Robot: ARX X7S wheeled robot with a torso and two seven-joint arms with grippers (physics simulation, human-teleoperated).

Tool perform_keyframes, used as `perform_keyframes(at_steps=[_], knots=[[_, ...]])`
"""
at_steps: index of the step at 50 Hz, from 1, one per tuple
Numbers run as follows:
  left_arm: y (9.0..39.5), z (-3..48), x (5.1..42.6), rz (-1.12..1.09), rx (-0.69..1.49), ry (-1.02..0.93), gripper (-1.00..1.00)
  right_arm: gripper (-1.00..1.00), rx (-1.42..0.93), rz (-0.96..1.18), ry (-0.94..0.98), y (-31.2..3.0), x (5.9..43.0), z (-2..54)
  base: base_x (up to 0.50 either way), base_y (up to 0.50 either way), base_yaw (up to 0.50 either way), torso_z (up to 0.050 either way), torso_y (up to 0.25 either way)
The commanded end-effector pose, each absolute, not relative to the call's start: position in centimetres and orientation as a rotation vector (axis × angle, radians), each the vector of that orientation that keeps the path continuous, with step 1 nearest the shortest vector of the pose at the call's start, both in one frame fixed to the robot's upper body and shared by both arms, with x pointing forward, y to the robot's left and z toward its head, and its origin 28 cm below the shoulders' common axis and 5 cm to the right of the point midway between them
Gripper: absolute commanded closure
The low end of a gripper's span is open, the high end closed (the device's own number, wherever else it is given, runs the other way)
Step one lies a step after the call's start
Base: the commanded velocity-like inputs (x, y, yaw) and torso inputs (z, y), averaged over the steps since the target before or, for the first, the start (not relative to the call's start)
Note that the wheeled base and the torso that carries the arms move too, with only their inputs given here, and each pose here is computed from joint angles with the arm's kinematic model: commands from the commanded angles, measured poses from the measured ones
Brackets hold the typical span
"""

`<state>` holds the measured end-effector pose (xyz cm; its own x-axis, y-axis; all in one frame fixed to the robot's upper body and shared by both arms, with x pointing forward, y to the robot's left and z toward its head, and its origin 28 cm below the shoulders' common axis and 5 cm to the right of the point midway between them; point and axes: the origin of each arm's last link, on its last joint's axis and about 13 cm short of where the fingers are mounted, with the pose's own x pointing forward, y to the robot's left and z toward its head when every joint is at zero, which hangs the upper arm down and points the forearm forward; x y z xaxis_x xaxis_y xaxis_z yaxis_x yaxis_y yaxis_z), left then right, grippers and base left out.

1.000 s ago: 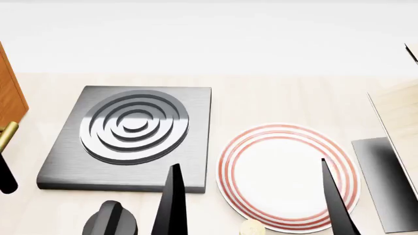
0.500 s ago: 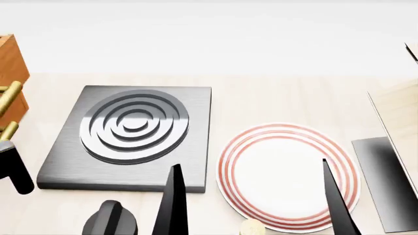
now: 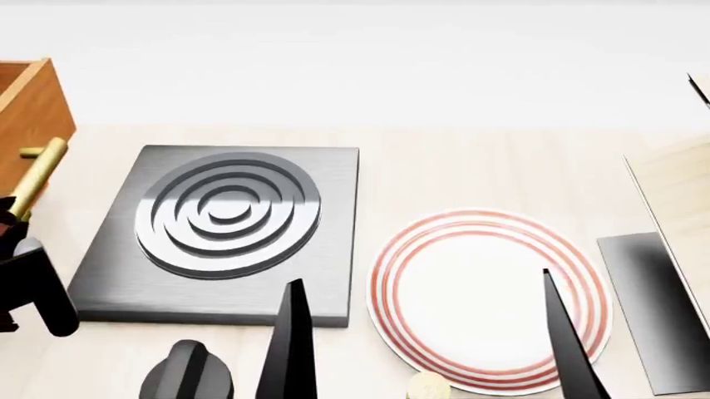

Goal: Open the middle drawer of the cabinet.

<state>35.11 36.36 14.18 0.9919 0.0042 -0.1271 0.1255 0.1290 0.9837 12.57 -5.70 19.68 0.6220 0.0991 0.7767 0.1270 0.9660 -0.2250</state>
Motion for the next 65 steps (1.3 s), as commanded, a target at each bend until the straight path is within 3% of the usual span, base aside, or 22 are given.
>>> perform_keyframes(at_steps=[1, 15, 33, 34, 51, 65], knots=[[35.5, 19.9, 36.6, 0.128, 1.493, -0.194, 1.00, -1.00, -0.293, -0.035, -0.900, -5.9, 12.7, 19.8, 0.00, 0.00, 0.00, 0.000, 0.010], [33.9, 20.7, 36.1, 0.083, 1.470, -0.253, 1.00, -1.00, -0.294, -0.036, -0.903, -5.9, 12.6, 19.8, 0.00, 0.00, 0.00, 0.003, 0.011], [34.0, 20.3, 36.2, 0.089, 1.465, -0.247, 1.00, -1.00, -0.296, -0.034, -0.901, -5.9, 12.6, 19.7, 0.00, 0.00, 0.00, 0.002, 0.010], [34.1, 20.2, 36.3, 0.093, 1.464, -0.239, -1.00, -1.00, -0.297, -0.034, -0.901, -5.9, 12.6, 19.7, 0.00, 0.00, 0.00, 0.010, 0.014], [33.9, 19.2, 35.8, 0.019, 1.455, -0.215, -1.00, -1.00, -0.297, -0.034, -0.903, -5.9, 12.6, 19.8, 0.00, 0.00, 0.00, 0.001, 0.004], [33.9, 15.2, 35.2, -0.074, 1.482, -0.149, -1.00, -1.00, -0.298, -0.037, -0.905, -5.9, 12.6, 19.8, 0.00, 0.00, 0.00, 0.001, 0.004]])
